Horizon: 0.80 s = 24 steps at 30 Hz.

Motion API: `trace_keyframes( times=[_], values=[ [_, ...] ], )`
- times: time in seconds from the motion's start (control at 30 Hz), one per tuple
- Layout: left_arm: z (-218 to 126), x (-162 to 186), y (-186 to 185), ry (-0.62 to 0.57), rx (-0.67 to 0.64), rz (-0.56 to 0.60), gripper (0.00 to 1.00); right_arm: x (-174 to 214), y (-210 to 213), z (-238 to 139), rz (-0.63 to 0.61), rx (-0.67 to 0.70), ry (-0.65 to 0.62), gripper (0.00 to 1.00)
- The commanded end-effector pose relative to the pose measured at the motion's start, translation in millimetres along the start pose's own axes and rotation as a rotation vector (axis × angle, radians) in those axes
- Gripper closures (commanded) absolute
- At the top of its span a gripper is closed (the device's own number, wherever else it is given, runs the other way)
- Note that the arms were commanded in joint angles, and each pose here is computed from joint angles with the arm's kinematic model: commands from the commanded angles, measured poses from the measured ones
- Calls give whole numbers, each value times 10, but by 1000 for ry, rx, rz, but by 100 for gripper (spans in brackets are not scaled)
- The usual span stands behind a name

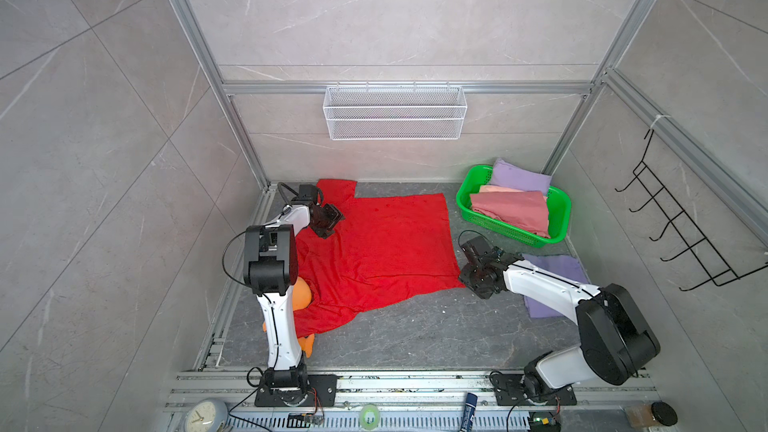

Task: Fold and stack the t-shirts
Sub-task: 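Press the shirt with the left gripper while the right gripper drags its edge outward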

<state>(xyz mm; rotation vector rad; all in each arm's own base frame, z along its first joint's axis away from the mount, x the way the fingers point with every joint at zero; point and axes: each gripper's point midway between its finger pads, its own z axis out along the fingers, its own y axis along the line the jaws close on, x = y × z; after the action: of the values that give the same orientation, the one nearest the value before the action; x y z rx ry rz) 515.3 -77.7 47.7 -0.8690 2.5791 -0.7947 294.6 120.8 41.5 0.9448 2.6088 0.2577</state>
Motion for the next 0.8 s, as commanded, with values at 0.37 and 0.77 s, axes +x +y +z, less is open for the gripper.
trace_keyframes(
  times=[0.37,0.77],
  values=[
    [-37,-8,-110,18,36,27,34,20,17,228,70,-37,9,69],
    [-5,-18,-85,22,35,16,35,-84,-57,-97,9,17,-28,100]
  ],
)
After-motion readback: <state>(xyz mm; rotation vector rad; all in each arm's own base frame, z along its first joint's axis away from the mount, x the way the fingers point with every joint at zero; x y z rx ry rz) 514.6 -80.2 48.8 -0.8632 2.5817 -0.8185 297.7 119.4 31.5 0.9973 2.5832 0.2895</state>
